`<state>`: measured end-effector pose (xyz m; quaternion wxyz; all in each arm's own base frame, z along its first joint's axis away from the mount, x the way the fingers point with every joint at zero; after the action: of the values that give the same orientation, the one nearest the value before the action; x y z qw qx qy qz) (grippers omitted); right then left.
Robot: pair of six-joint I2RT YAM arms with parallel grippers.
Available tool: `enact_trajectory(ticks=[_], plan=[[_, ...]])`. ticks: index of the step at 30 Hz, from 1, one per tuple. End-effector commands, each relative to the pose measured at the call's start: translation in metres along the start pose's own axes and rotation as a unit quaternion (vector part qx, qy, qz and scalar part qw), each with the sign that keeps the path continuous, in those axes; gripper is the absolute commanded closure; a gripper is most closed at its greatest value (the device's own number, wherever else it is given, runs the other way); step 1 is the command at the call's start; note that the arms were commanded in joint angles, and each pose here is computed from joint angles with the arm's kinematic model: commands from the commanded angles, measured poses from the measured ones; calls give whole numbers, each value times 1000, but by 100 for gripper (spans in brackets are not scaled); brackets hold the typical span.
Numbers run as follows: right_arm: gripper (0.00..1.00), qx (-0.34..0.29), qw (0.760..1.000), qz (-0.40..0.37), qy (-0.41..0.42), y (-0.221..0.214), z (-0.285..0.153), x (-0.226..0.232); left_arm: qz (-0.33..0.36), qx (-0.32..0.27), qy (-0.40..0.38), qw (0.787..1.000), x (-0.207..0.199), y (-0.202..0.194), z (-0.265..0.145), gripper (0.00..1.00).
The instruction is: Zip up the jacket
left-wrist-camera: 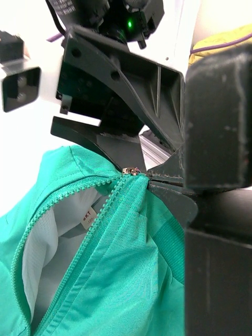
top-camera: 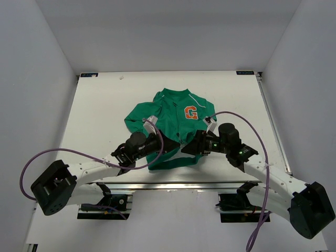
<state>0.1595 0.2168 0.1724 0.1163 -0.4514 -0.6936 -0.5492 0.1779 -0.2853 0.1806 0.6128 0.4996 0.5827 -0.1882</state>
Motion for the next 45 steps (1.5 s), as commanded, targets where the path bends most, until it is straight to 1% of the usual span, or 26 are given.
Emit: enact_trajectory(ticks=[1,5,9,12,13,17,19,22,27,29,31,34,38,41,42,44,45], plan=[[34,-28,999,-18,24,9,-1,7,-4,-14,-30,999,-13,5,-1,100],[35,-32,999,-26,27,11,3,5,-4,-12,-36,999,-15,4,-1,100],[38,-47,997,-42,43,17,7,8,-4,-9,-40,999,-17,4,-1,100],[45,-48,997,-41,43,18,9,6,-5,-8,-42,999,-17,3,-1,100],[49,-45,997,-42,42,18,11,6,-4,-8,-43,999,-17,3,-1,100],[59,-46,997,-43,46,19,11,7,-3,-9,-41,999,-17,4,-1,100],[66,-48,997,-45,49,20,10,8,-4,-10,-40,999,-16,4,-1,100],[69,-51,996,-48,57,20,9,11,-2,-9,-38,999,-14,3,-1,100],[70,-54,995,-54,60,20,8,12,-1,-7,-36,999,-14,3,-1,100],[68,-54,995,-57,62,20,8,12,-1,-7,-38,999,-15,3,-1,100],[59,-53,995,-59,61,20,9,11,-1,-6,-43,999,-17,2,-2,100],[56,-52,995,-61,58,20,10,10,-1,-7,-45,999,-17,3,-3,100],[57,-55,994,-67,61,21,10,10,3,-8,-46,999,-18,4,-3,100],[66,-59,994,-72,64,24,10,12,3,-6,-45,999,-18,2,-4,100],[72,-58,994,-71,64,24,10,12,2,-7,-43,999,-17,3,-3,100],[77,-55,994,-71,67,23,9,13,1,-8,-38,999,-15,3,-3,100],[82,-56,994,-71,68,23,8,14,1,-10,-36,999,-15,4,-3,100]])
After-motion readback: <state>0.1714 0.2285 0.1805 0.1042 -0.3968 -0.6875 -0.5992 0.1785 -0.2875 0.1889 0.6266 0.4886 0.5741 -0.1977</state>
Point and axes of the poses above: each gripper's point midway between its finger pads, its own z axis out along the fingers, its own x axis along the line the jaws close on, y = z × x, the point moved 5 cm from there along -z, back along the fingers, and after that the axes turned 11 degrees about -z, right-handed, at the moved point
